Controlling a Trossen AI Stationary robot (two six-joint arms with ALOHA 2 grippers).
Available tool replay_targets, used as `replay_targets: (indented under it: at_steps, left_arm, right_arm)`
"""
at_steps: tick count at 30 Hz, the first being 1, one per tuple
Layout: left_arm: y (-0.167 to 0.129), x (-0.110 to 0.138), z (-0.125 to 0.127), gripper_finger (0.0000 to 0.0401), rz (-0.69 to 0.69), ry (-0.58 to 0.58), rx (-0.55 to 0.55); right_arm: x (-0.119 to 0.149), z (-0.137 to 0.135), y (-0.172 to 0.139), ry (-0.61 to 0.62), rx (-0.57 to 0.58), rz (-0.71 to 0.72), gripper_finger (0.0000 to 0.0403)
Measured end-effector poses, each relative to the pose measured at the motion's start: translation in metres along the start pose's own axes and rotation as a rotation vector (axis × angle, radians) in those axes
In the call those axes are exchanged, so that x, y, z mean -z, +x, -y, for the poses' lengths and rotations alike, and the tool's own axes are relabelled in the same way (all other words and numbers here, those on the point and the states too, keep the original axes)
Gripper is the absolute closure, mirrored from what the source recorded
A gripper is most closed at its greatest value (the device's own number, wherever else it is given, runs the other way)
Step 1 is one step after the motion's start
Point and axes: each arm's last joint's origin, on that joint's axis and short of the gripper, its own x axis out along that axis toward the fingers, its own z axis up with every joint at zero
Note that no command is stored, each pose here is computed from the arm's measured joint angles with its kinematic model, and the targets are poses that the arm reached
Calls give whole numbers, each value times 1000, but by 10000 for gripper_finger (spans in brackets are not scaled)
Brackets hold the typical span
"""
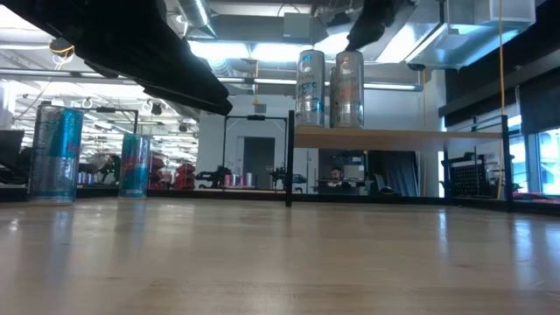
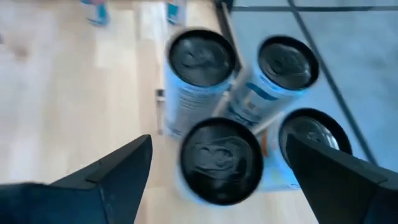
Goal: Place canned beverage on shelf
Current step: Put the bottom blue soda can on the shelf
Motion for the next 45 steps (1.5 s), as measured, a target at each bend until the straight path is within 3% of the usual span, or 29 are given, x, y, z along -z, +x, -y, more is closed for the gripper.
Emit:
replay_targets:
  at_steps: [8,22,29,36,45]
  left_arm:
    - [0,0,0,115,0,-1,0]
    - [0,0,0,115,3,-11,1]
    - [5,-7,-8,115,19,7,-17]
    - [2,-18,-16,115,40,101,-4]
    - [-51,-50,-49,115,60,13,-13]
  right_arm:
    - [-12,-23,-10,-40,-144,45,45]
    - [-21,-73,-14,-103,-199,12,45]
    - [-22,-116,-15,-135,-323,-6,45]
    - [-1,-171,14,-210,-423,-77,45]
    - [53,-231,69,-312,-491,-55,45]
